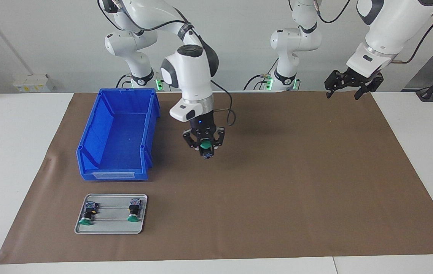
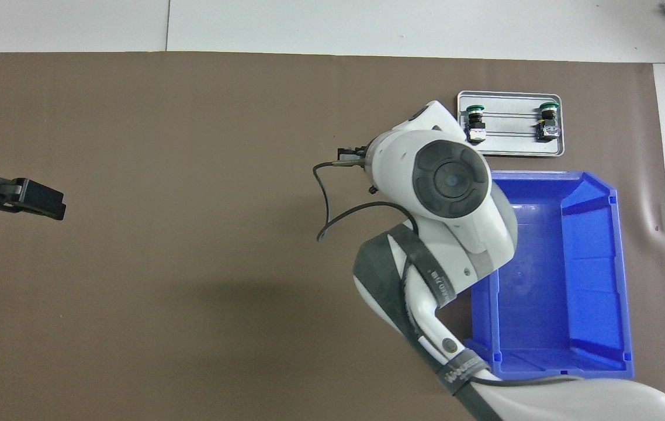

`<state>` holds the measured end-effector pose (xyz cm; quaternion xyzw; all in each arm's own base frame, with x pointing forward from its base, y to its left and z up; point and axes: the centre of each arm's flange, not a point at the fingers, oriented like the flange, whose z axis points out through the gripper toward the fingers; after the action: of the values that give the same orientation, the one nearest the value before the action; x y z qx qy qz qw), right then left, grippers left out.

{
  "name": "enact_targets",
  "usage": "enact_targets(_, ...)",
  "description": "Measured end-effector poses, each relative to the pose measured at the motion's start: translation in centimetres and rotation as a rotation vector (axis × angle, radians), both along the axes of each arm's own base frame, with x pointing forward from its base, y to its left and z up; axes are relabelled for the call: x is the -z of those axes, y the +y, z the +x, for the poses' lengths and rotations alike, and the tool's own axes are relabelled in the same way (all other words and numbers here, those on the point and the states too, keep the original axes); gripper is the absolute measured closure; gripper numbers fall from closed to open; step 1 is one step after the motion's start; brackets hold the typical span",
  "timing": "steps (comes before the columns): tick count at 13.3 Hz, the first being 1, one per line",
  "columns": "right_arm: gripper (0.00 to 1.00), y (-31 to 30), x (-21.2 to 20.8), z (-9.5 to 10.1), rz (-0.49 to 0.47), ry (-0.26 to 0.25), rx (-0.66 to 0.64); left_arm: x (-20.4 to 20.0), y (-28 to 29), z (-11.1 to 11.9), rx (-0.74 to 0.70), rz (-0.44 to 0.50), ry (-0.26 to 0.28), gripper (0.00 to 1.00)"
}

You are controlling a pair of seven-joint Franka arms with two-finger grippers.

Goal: Place and press button with both arms
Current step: 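Carry the button with the right gripper over the blue bin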

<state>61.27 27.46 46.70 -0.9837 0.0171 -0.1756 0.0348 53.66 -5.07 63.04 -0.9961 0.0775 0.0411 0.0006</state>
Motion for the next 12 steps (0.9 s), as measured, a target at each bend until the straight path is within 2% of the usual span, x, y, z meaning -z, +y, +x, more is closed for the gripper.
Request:
enact_targets(2,0.6,-7.6,0.7,2.8,-0.057,0.011,-0.049,-0.3,0.1,0.4,-0.003,-0.003,-0.034,0.0)
enact_targets(4,0.6,-14.5,1.6,4.8,-0.058,0.033,-0.099,-0.5,0.5,0.9,-0.011,-0.007,-0.078,0.0)
enact_targets(6,0.6,-20.3,3.4,6.7,-0.075,0.052,-0.138,-0.5,0.6,1.0,-0.013,-0.007,-0.083,0.0)
enact_targets(9,0.6,-24.3,7.0,8.4,-0.1,0.099,-0.175,-0.1,0.6,1.0,-0.013,-0.007,-0.075,0.0)
enact_targets(12,0.6,-25.0,6.6,8.6,-0.104,0.159,-0.197,0.0,0.8,1.0,-0.016,-0.006,-0.074,0.0)
